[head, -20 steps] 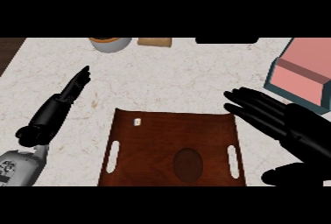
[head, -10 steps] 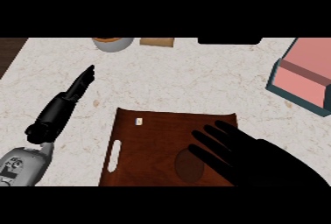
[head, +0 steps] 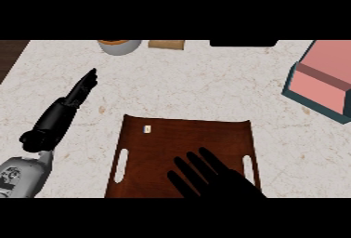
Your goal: Pick the cupcake from the tray and place it in the cardboard box
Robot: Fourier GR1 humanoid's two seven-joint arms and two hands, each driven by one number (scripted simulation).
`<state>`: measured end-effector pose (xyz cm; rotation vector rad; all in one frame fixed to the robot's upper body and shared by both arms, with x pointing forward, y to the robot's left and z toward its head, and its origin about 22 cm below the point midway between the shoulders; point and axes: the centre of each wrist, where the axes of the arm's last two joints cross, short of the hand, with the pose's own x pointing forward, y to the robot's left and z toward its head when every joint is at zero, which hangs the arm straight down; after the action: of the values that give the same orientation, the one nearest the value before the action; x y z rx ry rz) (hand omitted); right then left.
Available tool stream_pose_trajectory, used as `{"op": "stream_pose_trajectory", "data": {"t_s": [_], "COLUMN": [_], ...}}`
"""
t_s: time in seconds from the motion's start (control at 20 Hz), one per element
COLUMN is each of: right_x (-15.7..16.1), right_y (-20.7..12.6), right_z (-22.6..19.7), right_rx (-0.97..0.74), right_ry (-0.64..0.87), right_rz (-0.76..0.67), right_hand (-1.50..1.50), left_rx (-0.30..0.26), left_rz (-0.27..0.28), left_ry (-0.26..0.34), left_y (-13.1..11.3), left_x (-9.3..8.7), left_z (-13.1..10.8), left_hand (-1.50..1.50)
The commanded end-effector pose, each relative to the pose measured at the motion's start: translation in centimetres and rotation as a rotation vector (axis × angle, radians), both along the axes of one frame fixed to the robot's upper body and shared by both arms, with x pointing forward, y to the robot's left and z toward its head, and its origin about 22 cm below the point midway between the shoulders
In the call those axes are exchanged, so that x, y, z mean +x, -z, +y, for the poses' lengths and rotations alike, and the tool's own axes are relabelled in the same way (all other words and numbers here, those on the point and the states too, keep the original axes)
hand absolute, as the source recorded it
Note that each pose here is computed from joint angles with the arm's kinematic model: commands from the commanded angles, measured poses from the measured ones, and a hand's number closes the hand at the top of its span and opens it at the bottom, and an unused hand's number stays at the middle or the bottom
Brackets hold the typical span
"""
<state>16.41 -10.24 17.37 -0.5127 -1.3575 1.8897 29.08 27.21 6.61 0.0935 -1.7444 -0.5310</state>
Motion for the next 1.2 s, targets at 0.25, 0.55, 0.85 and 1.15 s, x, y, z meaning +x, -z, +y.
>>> {"op": "stream_pose_trajectory", "data": {"t_s": [0.25, 0.55, 0.85, 1.15], "right_x": [0.5, 1.6, 1.4, 1.6], "right_y": [2.0, 4.1, 6.5, 7.6], "right_z": [3.5, 2.3, 4.5, 3.8], "right_rx": [-0.098, -0.099, -0.17, -0.171], "right_ry": [0.082, 0.095, 0.116, 0.133], "right_rz": [-0.054, -0.068, -0.075, -0.079], "right_hand": [-1.5, -1.5, -1.5, -1.5], "left_rx": [-0.004, 0.01, -0.003, -0.01], "left_rz": [0.0, -0.005, 0.015, 0.015], "left_ry": [-0.009, -0.017, 0.012, -0.003], "left_y": [-0.5, -2.7, -0.4, -0.2], "left_x": [1.0, 1.8, -0.5, -0.2], "left_z": [-1.2, -0.9, -1.4, 0.8], "left_hand": [0.0, 0.0, 0.0, 0.0]}}
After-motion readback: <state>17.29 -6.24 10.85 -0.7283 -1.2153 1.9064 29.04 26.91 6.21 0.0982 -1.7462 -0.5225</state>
